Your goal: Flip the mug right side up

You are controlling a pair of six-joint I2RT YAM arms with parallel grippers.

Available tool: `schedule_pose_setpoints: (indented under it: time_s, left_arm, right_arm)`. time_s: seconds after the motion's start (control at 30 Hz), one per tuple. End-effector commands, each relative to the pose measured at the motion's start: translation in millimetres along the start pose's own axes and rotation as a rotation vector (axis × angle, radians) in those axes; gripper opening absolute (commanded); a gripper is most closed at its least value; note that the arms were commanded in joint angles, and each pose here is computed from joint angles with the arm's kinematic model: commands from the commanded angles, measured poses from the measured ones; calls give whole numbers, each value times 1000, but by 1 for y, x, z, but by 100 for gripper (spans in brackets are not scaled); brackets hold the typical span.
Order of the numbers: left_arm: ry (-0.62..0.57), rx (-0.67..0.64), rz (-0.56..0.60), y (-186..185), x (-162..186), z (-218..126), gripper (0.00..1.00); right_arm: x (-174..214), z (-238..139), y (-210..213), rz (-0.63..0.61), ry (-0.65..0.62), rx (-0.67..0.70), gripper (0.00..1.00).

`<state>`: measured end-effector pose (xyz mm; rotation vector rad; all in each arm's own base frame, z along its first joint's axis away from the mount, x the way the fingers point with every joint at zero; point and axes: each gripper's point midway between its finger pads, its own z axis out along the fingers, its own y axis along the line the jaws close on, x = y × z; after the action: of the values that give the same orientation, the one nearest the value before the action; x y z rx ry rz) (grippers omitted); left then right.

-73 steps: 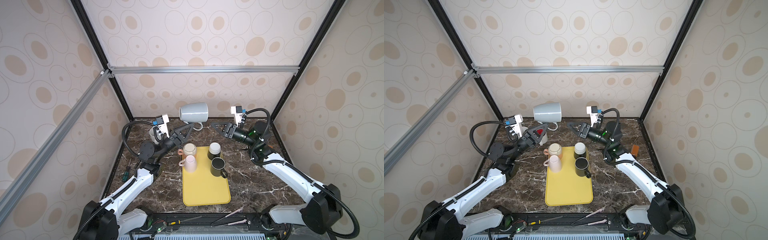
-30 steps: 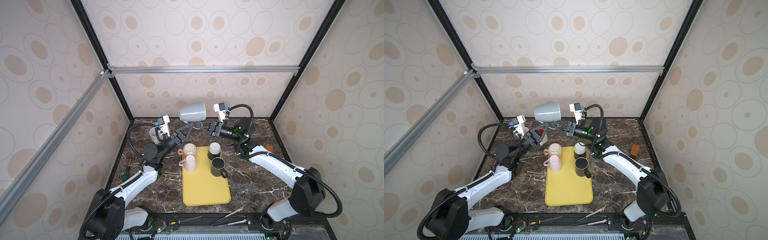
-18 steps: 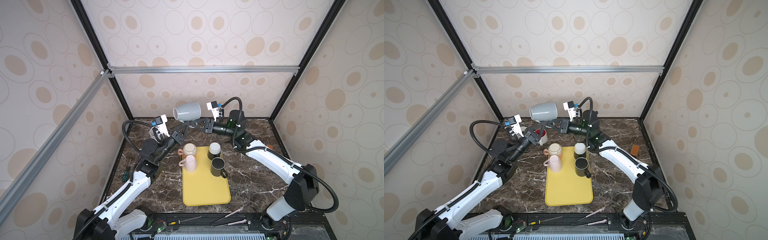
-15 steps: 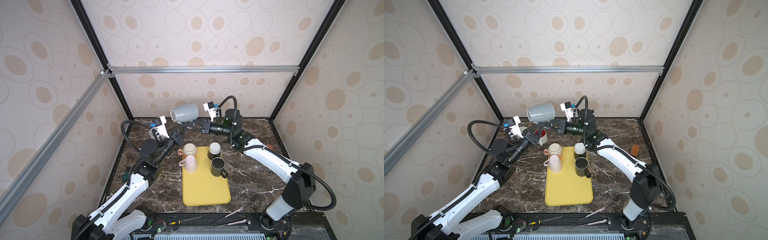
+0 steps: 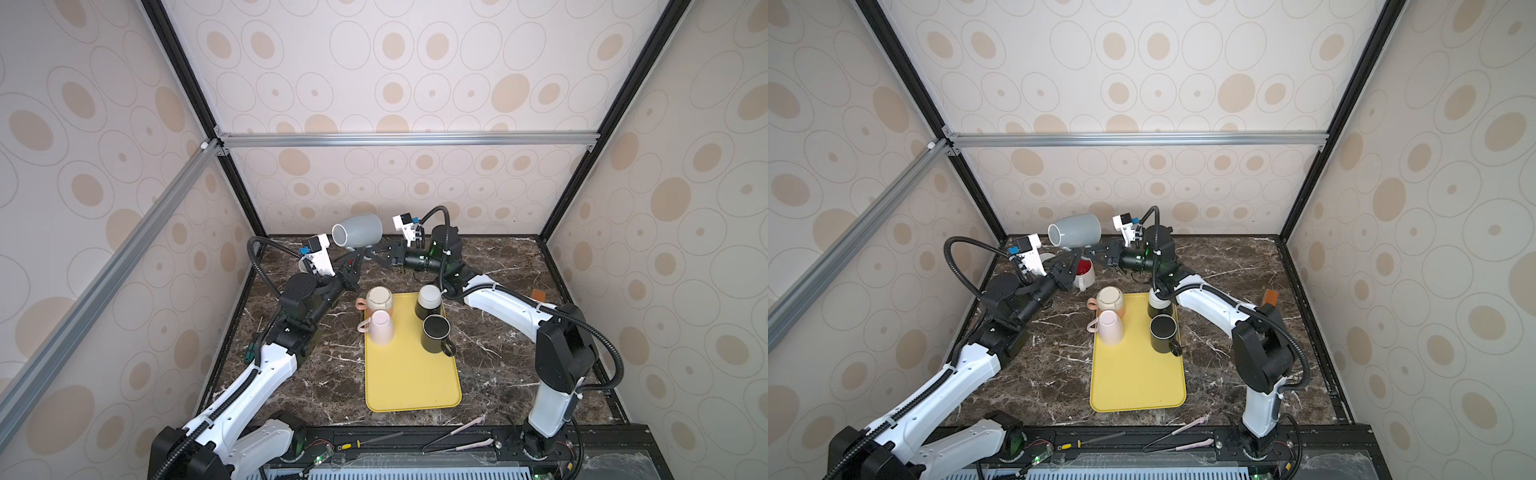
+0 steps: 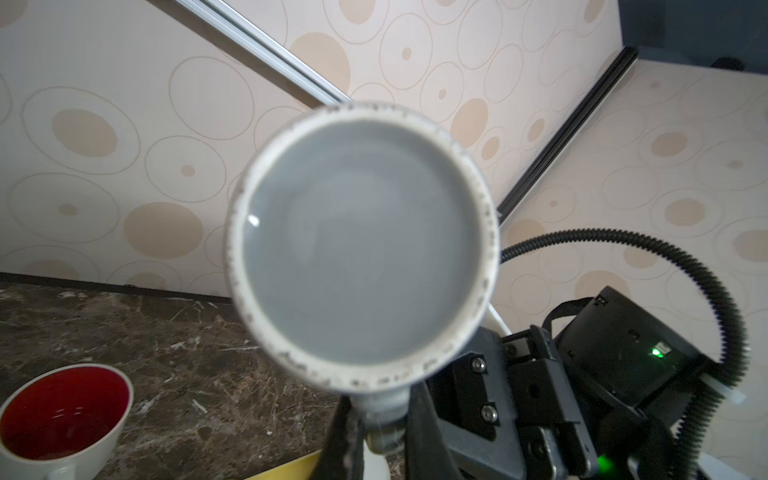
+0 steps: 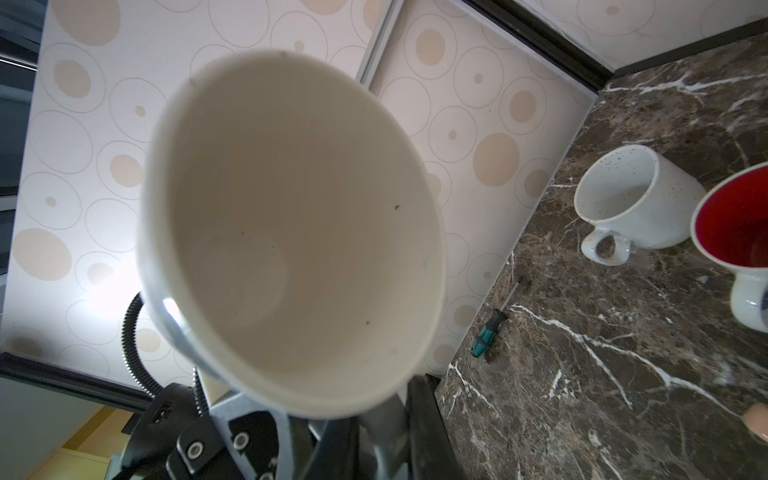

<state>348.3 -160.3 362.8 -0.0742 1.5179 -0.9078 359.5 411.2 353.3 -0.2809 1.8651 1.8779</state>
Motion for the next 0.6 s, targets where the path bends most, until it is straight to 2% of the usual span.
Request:
schedule_pose_setpoints:
  time_s: [0.0,0.3,0.57]
  left_arm:
    - [49,-149,-45,58,22,0,0]
    - [-6,22,-188,44,12,7,0]
    - [2,306,-384,12,13,15,0]
  right_arm:
    - [-44,-37,104,-204,-156,-258,0]
    - [-27,-62,138,-260,-133,-315,0]
    - [-12,-83,160,-325,-142,-355,0]
